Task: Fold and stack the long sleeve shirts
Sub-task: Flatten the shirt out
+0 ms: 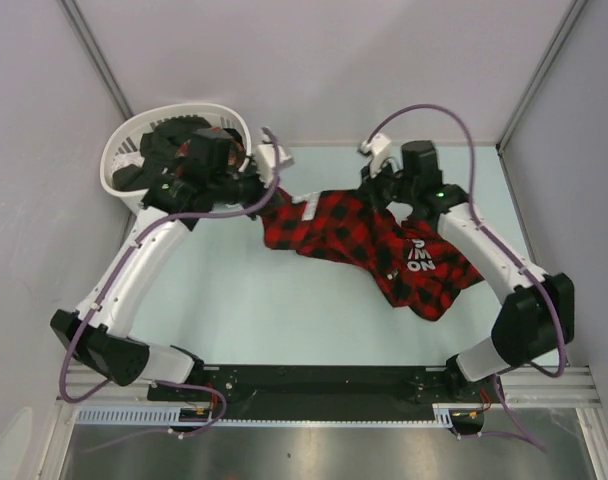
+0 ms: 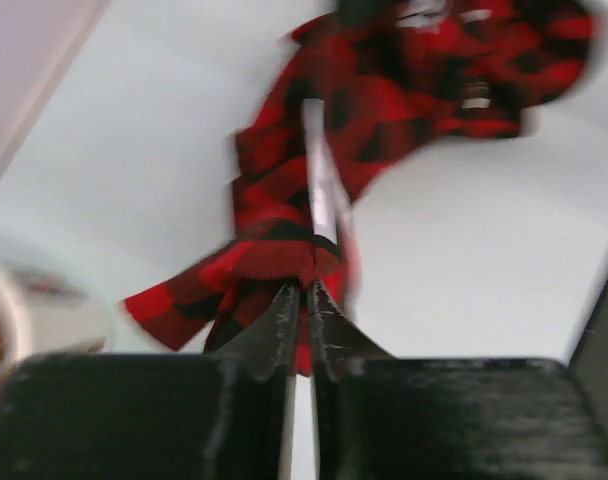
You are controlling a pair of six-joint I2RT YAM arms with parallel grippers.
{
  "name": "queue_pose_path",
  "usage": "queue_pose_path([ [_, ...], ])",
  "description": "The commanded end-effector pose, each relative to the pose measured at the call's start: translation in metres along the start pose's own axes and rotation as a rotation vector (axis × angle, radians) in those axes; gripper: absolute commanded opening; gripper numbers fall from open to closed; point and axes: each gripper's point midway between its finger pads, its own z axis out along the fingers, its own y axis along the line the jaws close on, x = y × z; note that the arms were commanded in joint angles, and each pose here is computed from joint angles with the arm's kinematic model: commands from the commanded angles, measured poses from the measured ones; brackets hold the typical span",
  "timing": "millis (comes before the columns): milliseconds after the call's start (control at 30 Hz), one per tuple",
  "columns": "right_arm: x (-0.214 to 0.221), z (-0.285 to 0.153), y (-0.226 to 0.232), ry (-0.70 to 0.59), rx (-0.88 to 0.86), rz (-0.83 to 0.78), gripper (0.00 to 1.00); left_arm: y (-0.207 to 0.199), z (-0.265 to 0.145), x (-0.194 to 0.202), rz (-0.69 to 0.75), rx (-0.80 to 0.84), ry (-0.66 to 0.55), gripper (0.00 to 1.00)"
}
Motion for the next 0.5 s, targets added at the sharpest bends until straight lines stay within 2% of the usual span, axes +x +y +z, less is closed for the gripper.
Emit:
queue_pose_path([
  [0, -0.057, -0.085, -0.051, -0.173, 0.227, 0.086, 0.00, -0.160, 0.011, -0.040, 0.143, 0.528, -0.062, 0.15],
  [33, -0.057, -0.096, -0.051, -0.186, 0.210, 0.107, 0.00, -0.212, 0.012, -0.031, 0.252, 0.645, -0.021, 0.18],
  [67, -0.046, -0.117, -0.071, -0.186, 0.255, 0.151, 0.00, -0.224, 0.015, -0.016, 0.322, 0.680, 0.028, 0.28],
  [133, -0.052, -0.150, -0.064, -0.245, 0.230, 0.143, 0.00, -0.227, 0.021, -0.003, 0.331, 0.701, 0.062, 0.42],
  [167, -0.039, -0.171, -0.082, -0.249, 0.288, 0.167, 0.00, -0.216, 0.027, -0.002, 0.335, 0.674, 0.061, 0.52],
  [200, -0.041, -0.188, -0.078, -0.272, 0.307, 0.145, 0.00, -0.201, 0.034, -0.002, 0.317, 0.636, 0.051, 0.56],
  [233, -0.035, -0.196, -0.076, -0.268, 0.297, 0.135, 0.00, -0.156, 0.050, -0.004, 0.226, 0.522, 0.012, 0.62],
  [267, -0.028, -0.209, -0.083, -0.266, 0.331, 0.139, 0.00, -0.131, 0.057, -0.003, 0.166, 0.466, -0.019, 0.64],
  [300, -0.021, -0.216, -0.083, -0.263, 0.342, 0.142, 0.00, -0.085, 0.063, 0.005, 0.078, 0.354, -0.033, 0.65],
  [333, -0.019, -0.222, -0.077, -0.266, 0.331, 0.139, 0.00, -0.066, 0.077, 0.015, 0.025, 0.299, -0.050, 0.67],
  [400, -0.008, -0.236, -0.082, -0.265, 0.365, 0.149, 0.00, -0.030, 0.098, 0.051, -0.014, 0.165, 0.023, 0.68],
  [467, -0.005, -0.244, -0.079, -0.271, 0.365, 0.154, 0.00, -0.014, 0.114, 0.063, 0.079, 0.123, 0.031, 0.68],
])
